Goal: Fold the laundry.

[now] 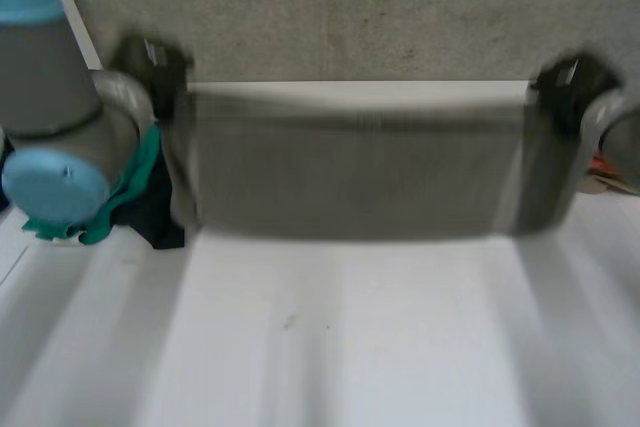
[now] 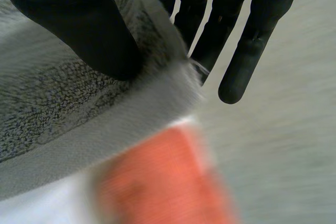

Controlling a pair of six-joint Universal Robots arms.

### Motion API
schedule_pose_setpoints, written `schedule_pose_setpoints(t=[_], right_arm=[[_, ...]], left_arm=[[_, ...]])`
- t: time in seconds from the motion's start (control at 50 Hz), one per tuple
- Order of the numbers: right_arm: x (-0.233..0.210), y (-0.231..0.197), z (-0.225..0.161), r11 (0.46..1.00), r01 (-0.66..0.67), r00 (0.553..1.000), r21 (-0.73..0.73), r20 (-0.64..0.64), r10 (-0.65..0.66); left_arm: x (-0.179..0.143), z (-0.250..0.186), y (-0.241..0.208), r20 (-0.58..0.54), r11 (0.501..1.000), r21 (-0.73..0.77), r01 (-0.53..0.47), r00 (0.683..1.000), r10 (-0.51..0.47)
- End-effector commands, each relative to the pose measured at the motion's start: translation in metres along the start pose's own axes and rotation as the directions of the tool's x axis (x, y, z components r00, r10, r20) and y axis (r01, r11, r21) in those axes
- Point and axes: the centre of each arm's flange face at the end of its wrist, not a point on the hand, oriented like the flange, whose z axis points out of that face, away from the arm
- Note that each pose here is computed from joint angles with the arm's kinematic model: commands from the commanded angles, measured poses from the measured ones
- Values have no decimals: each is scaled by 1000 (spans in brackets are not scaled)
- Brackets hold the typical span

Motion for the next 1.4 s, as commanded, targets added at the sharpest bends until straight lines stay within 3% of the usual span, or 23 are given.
schedule_pose_setpoints(t=[0.02,0.04,0.1,0.26,0.42,0.54,0.64,0.72,0.78,0.86,0.88,0.98,1.02,1.1,1.28,1.4], right_arm=[[100,-91,-4,876,-62,874,479,-398,279],[110,-101,-8,834,-73,849,548,-404,340],[115,-107,-13,815,-77,837,574,-406,366],[94,-93,-3,839,-117,869,531,-355,345],[31,-37,9,923,-250,937,294,-166,307],[-23,5,1,951,-297,955,81,21,296],[-50,37,-17,971,-216,962,-106,148,230],[-54,52,-39,969,-116,956,-219,240,168],[-53,58,-63,953,-21,931,-302,341,129],[-42,57,-98,923,119,860,-367,502,89],[-36,56,-109,909,176,824,-377,562,73],[-23,54,-131,881,290,724,-374,688,53],[-21,54,-130,880,293,724,-373,688,51],[-25,59,-110,892,251,773,-376,633,49],[-44,70,-38,955,45,930,-292,361,66],[-53,74,-2,981,-17,978,-196,199,57]], left_arm=[[-84,14,-99,304,857,511,64,919,-250],[-91,13,-109,317,823,565,59,906,-282],[-93,12,-113,320,811,583,56,902,-291],[-74,25,-70,277,886,446,130,921,-274],[-18,33,-13,142,926,314,208,955,-262],[33,27,35,17,958,176,226,973,-232],[67,-1,72,-96,977,-10,213,972,-213],[82,-33,92,-197,978,-164,133,967,-164],[84,-64,99,-287,963,-269,28,952,-108],[79,-110,97,-408,918,-382,-103,910,-68],[74,-127,94,-444,899,-417,-138,893,-68],[62,-157,84,-513,855,-479,-199,854,-89],[61,-157,85,-528,847,-487,-215,844,-90],[59,-140,89,-523,848,-480,-225,850,-71],[60,-62,72,-384,932,-348,-101,923,-43],[72,-23,59,-317,966,-255,-36,947,-48]])
